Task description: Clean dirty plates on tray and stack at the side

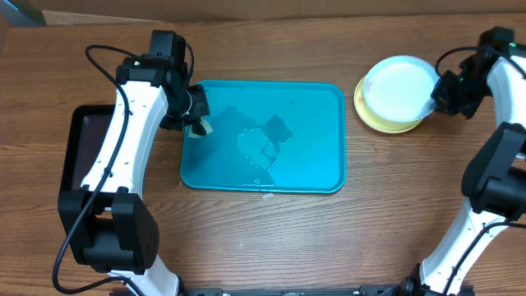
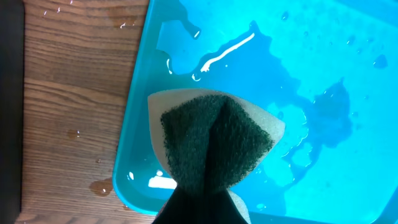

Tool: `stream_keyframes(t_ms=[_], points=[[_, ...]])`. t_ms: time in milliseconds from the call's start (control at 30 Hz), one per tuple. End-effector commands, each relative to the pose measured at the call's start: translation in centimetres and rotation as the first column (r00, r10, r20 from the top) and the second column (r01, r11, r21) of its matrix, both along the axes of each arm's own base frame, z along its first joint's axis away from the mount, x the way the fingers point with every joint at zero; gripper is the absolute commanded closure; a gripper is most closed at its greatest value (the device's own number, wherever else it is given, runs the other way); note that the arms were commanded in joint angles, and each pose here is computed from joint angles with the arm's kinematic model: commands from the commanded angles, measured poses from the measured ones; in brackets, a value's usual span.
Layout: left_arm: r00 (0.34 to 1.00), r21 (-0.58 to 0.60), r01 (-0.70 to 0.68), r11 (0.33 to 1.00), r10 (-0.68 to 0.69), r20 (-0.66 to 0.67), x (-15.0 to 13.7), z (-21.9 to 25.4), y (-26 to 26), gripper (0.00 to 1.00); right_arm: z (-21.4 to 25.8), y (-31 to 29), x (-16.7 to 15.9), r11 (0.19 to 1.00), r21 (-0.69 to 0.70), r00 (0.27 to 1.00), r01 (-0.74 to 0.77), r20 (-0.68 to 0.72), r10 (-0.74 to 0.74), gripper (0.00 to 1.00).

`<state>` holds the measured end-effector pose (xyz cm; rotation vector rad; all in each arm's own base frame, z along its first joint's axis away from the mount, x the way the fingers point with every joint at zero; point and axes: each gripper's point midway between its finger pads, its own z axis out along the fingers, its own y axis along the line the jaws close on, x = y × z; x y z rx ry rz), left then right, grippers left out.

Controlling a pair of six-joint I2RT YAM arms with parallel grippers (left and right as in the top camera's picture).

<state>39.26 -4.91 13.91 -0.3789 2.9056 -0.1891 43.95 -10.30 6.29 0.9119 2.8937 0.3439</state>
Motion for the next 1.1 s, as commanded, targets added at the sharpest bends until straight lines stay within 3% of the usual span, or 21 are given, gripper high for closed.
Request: stream_keyframes(t_ms=[0, 33, 67, 133, 367, 500, 767, 867, 1067], points=[[1.0, -0.014, 0.025, 1.0, -0.025, 0.0, 0.2, -0.3, -0.4, 0.96, 1.1, 2.0, -0.1, 0.999, 0.02, 0.999, -0.036, 0.017, 0.035, 0.61], [1.0, -0.014, 0.025, 1.0, -0.025, 0.005, 0.3, -0.3, -0.4, 0.96, 1.1, 2.4, -0.3, 0.999, 0.024, 0.999, -0.043, 0.007, 0.043, 0.47], [1.0, -0.014, 0.025, 1.0, -0.025, 0.008, 0.4, -0.3, -0.4, 0.96, 1.1, 2.9, -0.5, 0.998, 0.037, 0.999, -0.05, -0.001, 0.05, 0.41], [1.0, -0.015, 0.024, 1.0, -0.024, 0.015, 0.5, -0.2, -0.5, 0.96, 1.4, 4.5, -0.8, 0.992, 0.093, 0.996, -0.083, -0.005, 0.084, 0.35], [1.0, 0.027, -0.014, 1.0, 0.014, 0.007, 0.4, -0.2, 1.4, 0.96, 4.7, 13.3, -2.2, 0.872, 0.376, 0.949, -0.314, 0.102, 0.298, 0.34], [0.992, 0.011, -0.128, 0.992, 0.128, -0.02, -0.5, 1.0, 5.1, 0.96, 6.5, 17.5, -4.0, 0.821, 0.368, 0.898, -0.436, 0.113, 0.426, 0.39], [0.904, 0.015, -0.424, 0.905, 0.425, -0.052, -3.9, 1.7, 16.7, 0.96, 7.6, 26.4, -5.4, 0.722, 0.334, 0.792, -0.606, 0.172, 0.585, 0.35], [0.874, 0.002, -0.48, 0.877, 0.479, -0.077, -5.3, 0.7, 19.6, 0.96, 7.6, 29.5, -5.6, 0.705, 0.322, 0.772, -0.632, 0.187, 0.607, 0.31], [0.859, -0.126, -0.509, 0.852, 0.511, -0.019, -4.4, -1.3, 21.8, 0.96, 7.6, 34.6, -7.0, 0.653, 0.296, 0.714, -0.697, 0.212, 0.667, 0.3]])
